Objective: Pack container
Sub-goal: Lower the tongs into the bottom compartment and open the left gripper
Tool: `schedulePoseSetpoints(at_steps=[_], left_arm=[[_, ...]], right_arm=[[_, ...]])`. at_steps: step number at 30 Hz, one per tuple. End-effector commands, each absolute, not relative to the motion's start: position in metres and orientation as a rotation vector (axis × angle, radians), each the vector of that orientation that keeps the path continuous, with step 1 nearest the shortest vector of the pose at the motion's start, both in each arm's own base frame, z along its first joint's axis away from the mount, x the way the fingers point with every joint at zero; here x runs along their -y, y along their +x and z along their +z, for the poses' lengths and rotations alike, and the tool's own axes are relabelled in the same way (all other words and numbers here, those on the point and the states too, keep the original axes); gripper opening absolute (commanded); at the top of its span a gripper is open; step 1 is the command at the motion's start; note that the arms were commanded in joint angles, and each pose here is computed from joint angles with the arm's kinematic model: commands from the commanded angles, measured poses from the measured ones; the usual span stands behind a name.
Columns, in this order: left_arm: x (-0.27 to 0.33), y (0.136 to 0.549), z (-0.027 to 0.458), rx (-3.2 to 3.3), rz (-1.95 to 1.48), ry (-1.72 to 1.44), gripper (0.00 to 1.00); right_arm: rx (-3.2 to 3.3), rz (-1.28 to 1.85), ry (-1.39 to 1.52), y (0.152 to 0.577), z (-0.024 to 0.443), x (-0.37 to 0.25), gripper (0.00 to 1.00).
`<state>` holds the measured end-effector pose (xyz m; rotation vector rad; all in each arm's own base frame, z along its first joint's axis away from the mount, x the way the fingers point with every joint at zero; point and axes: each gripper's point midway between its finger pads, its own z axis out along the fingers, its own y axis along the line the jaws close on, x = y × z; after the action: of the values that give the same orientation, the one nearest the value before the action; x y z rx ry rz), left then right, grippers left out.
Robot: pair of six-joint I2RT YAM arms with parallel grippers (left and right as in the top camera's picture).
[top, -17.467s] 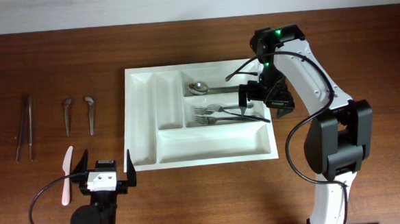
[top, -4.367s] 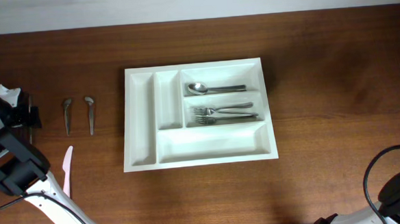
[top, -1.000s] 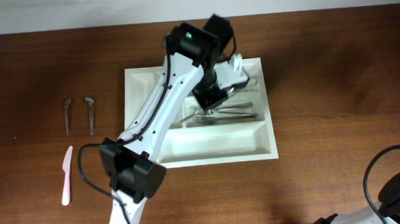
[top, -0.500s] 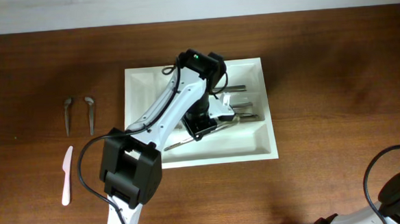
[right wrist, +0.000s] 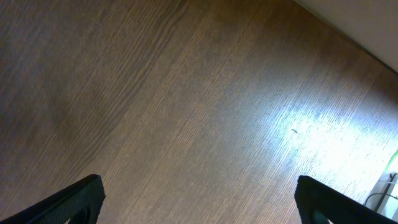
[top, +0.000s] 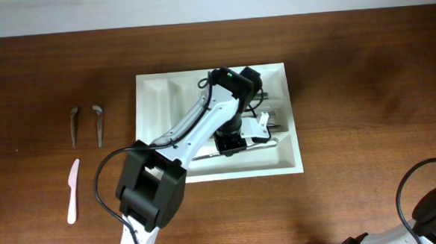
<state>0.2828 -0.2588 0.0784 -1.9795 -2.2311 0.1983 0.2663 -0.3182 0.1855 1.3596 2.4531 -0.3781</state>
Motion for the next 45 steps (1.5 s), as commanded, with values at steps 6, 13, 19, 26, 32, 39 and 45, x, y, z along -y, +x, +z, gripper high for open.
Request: schedulePoseSetpoints(at_steps=[6, 13, 19, 26, 32, 39, 45], left_arm=[[0.279, 0.263, 0.086, 2.118, 0.303, -2.133, 0.13], [0.275, 0.259, 0.071, 2.107, 0.301, -2.119, 0.14], [0.275, 0.259, 0.059, 2.111, 0.3, -2.123, 0.15], [0.27, 0.265, 0.049, 2.134, 0.285, -2.117, 0.14], [0.262, 0.284, 0.045, 2.212, 0.287, -2.095, 0.15], [0.245, 0.296, 0.045, 2.266, 0.293, -2.031, 0.33], [0.248, 0.294, 0.045, 2.264, 0.316, -2.031, 0.34]], right_arm=[[-2.456, -0.382, 1.371, 0.264, 0.182, 0.319, 0.99], [-2.456, -0.382, 1.371, 0.264, 0.182, 0.319, 0.99], [-2.456, -0.382, 1.371, 0.264, 0.182, 0.319, 0.99], [-2.456, -0.382, 1.371, 0.264, 0.182, 0.319, 0.99], [-2.456, -0.382, 1.371, 0.264, 0.182, 0.319, 0.99], [-2.456, -0.382, 1.372, 0.264, 0.182, 0.319, 0.99], [-2.456, -0.382, 1.371, 0.264, 0.182, 0.319, 0.99]])
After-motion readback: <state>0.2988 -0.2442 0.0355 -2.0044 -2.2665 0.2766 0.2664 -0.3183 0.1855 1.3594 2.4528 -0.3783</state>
